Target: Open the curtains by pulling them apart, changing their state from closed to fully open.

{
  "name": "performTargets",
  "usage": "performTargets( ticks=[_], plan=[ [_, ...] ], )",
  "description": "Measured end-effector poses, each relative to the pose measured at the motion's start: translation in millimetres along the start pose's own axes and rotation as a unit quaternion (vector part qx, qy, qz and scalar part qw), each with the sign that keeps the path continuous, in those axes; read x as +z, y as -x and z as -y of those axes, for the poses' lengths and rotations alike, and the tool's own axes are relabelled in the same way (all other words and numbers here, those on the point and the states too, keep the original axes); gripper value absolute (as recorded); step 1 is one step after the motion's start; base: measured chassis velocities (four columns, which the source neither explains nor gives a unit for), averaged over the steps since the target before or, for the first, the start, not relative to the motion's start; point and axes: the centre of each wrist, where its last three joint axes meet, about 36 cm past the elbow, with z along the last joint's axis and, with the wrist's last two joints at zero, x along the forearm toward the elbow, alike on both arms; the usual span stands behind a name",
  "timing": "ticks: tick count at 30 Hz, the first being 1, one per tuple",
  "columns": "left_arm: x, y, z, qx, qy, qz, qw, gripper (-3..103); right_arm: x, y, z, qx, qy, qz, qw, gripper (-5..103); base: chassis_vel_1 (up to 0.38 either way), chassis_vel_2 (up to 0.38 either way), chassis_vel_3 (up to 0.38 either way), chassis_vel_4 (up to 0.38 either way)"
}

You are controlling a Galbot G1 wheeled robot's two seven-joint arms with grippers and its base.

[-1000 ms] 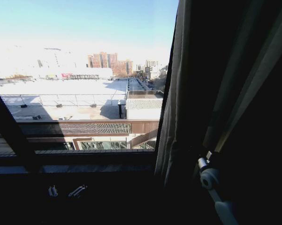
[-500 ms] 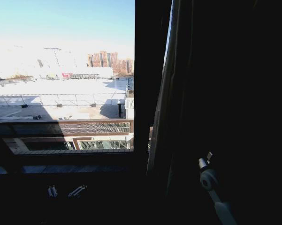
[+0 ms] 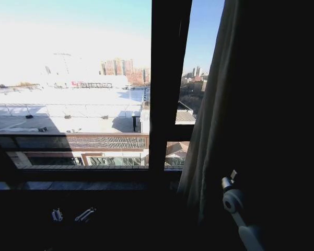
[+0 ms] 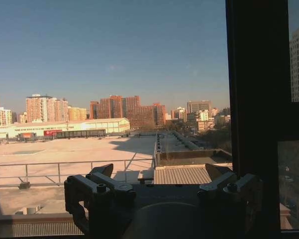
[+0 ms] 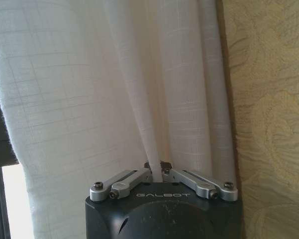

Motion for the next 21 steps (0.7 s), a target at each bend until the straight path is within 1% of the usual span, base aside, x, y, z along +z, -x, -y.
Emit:
performTargets(
  ticks=[2, 4, 8, 10, 14, 15, 18, 20, 21],
  plan=[
    [0, 0, 0.1, 0.000, 0.000, 0.000, 1.0000, 100, 1, 3, 3, 0.019, 0.000, -0.003, 1.000, 0, 0.000, 0.000, 0.000, 0.000],
    [0, 0, 0.1, 0.001, 0.000, 0.000, 1.0000, 100, 2, 4, 5, 0.025, 0.000, -0.004, 1.000, 0, 0.000, 0.000, 0.000, 0.000],
    [0, 0, 0.2, 0.000, 0.000, 0.000, 1.0000, 100, 3, 14, 21, 0.070, -0.003, -0.010, 0.998, 0, 0.000, 0.000, 0.000, 0.000],
    [0, 0, 0.3, 0.000, 0.000, 0.000, 1.0000, 100, 3, 16, 25, 0.077, -0.003, -0.011, 0.997, 0, 0.000, 0.000, 0.000, 0.000],
    [0, 1, 1.0, 0.001, -0.002, 0.001, 1.0000, 100, 4, 29, 51, 0.135, -0.004, -0.013, 0.991, 0, 0.000, 0.000, 0.000, 0.000],
    [0, 1, 1.0, 0.001, -0.002, 0.001, 1.0000, 100, 4, 29, 51, 0.135, -0.004, -0.013, 0.991, 0, 0.000, 0.000, 0.000, 0.000],
    [0, 1, 1.1, 0.001, -0.002, 0.000, 1.0000, 100, 4, 38, 75, 0.182, -0.004, -0.015, 0.983, 0, 0.000, 0.000, 0.000, 0.000],
    [0, 1, 1.1, 0.002, -0.002, 0.000, 1.0000, 100, 4, 40, 79, 0.190, -0.004, -0.015, 0.982, 0, 0.000, 0.000, 0.000, 0.000],
    [0, 1, 1.2, 0.002, -0.002, -0.001, 1.0000, 100, 4, 43, 89, 0.208, -0.006, -0.016, 0.978, 0, 0.000, 0.000, 0.000, 0.000]
  ],
)
